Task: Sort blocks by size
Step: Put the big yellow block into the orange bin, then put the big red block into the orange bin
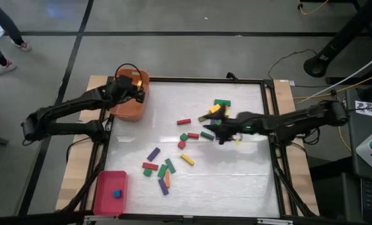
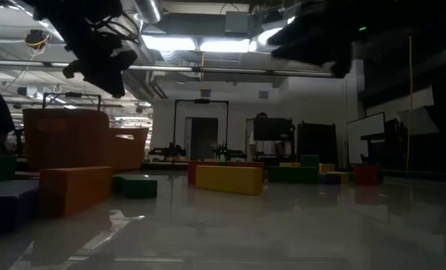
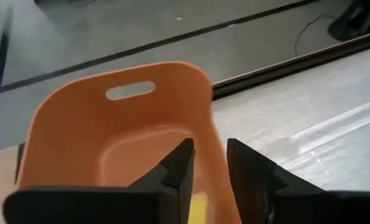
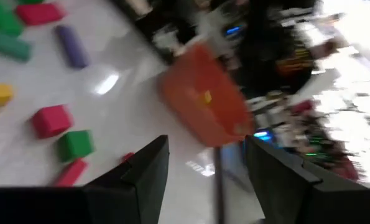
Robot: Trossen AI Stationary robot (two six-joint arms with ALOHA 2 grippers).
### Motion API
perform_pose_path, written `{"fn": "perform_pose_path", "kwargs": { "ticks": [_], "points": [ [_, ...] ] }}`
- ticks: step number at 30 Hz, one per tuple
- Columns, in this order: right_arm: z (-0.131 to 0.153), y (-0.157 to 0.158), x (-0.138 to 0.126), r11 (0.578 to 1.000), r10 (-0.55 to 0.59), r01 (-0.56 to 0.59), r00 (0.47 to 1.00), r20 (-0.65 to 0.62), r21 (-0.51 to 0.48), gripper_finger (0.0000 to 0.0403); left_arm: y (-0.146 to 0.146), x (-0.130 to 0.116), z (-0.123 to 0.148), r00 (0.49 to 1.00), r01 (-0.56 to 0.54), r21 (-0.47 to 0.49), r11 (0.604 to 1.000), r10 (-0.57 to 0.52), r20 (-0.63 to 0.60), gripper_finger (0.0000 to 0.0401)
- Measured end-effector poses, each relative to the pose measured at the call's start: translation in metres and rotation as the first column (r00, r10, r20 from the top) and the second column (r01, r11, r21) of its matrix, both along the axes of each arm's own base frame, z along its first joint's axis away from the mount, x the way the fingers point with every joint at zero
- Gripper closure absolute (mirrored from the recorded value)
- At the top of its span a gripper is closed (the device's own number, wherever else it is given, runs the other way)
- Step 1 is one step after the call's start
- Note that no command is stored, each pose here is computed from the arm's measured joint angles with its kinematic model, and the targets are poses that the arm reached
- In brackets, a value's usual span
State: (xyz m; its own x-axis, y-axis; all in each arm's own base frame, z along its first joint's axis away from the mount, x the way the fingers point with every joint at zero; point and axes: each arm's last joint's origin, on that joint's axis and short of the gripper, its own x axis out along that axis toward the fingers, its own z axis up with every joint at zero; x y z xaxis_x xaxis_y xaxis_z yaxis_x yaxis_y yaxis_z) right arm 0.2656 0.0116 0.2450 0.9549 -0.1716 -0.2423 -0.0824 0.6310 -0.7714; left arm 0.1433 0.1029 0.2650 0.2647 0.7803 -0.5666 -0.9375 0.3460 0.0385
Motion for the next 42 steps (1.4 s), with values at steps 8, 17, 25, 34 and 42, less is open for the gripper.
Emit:
{"fn": "perform_pose_path", "kwargs": {
  "ticks": [8,17,25,34,42],
  "points": [
    [-0.017,-0.027,0.072,0.991,0.084,-0.056,0.969,-0.231,0.124,0.0194,0.003,-0.003,0.0,1.0,-0.016,0.004,1.0,0.016,-0.012,0.0278],
    [-0.049,-0.06,0.115,0.964,0.118,-0.014,0.917,-0.382,0.265,0.0194,-0.001,0.001,0.0,0.999,0.041,-0.016,0.999,-0.041,0.0,0.0271],
    [-0.077,-0.089,0.123,0.93,0.084,0.091,0.892,-0.444,0.357,0.0194,-0.008,0.007,0.0,0.992,0.126,-0.044,0.991,-0.125,0.029,0.0273],
    [-0.103,-0.109,0.119,0.901,0.044,0.195,0.847,-0.529,0.387,0.0194,-0.021,0.014,0.0,0.978,0.205,-0.047,0.978,-0.204,0.035,0.0274],
    [-0.12,-0.108,0.122,0.895,0.073,0.187,0.835,-0.546,0.406,0.0224,-0.036,0.021,0.0,0.962,0.268,-0.061,0.961,-0.264,0.071,0.0274]
  ]
}}
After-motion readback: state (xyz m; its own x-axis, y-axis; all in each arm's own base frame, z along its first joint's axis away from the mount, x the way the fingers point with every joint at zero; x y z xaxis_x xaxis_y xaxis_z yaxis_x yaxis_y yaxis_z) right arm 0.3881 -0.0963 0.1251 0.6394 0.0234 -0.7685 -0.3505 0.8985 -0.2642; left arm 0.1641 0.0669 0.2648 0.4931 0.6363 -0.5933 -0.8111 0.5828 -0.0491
